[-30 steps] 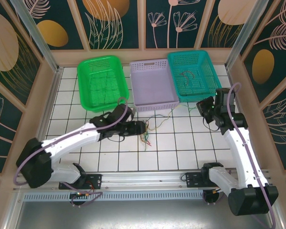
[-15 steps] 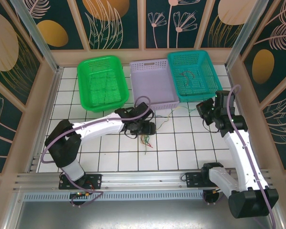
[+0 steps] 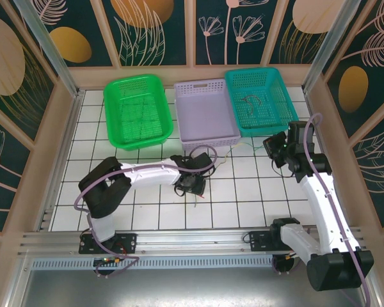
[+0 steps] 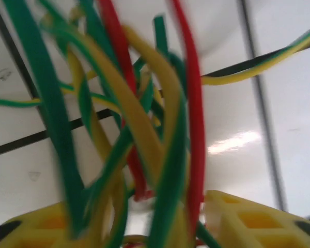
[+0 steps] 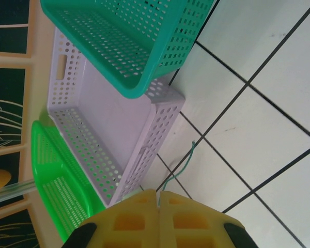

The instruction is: Untangle the cables

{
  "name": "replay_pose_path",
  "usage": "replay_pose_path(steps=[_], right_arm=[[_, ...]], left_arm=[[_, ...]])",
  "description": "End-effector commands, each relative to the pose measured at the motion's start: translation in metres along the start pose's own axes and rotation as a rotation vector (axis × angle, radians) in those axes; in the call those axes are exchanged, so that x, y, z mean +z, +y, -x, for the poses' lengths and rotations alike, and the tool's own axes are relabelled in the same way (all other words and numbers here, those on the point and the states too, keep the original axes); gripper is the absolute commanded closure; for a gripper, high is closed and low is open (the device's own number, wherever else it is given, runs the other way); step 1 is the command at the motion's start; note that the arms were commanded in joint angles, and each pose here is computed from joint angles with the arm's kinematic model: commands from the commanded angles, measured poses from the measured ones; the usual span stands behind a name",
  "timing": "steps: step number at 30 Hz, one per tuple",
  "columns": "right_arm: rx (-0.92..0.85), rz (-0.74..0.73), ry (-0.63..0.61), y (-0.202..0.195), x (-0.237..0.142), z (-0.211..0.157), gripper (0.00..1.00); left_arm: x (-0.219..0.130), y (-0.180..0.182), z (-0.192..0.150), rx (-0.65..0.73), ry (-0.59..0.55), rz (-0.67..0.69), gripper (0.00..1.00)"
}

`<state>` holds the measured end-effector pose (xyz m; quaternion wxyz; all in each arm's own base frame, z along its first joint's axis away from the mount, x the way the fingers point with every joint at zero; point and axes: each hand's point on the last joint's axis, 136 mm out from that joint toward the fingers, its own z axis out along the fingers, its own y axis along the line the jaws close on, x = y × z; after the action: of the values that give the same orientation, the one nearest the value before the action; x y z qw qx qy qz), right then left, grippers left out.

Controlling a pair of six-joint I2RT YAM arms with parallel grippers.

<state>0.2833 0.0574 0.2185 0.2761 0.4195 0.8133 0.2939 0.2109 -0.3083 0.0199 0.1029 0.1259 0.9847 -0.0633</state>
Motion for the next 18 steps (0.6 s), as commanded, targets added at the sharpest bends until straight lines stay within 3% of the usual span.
replay_pose_path(steps=[1, 3, 5, 11, 18], right_arm=[[-0.026, -0.046, -0.084, -0.002, -0.010, 0.018, 1.00], [-0.053, -0.097, -0.155, -0.008, -0.018, 0.036, 1.00], [-0.066, -0.131, -0.220, -0.011, -0.026, 0.055, 1.00], [-0.124, -0.246, -0.440, -0.012, -0.055, 0.111, 1.00], [-0.135, -0.282, -0.616, -0.005, -0.081, 0.160, 1.00]], left_arm=[[0.003, 0.043, -0.006, -0.023, -0.038, 0.163, 0.72], [0.001, 0.062, -0.018, -0.058, -0.024, 0.174, 0.92], [-0.003, 0.080, -0.028, -0.104, -0.024, 0.163, 1.00], [-0.016, 0.125, -0.050, -0.224, -0.025, 0.144, 1.00], [-0.015, 0.143, -0.065, -0.263, 0.001, 0.191, 1.00]])
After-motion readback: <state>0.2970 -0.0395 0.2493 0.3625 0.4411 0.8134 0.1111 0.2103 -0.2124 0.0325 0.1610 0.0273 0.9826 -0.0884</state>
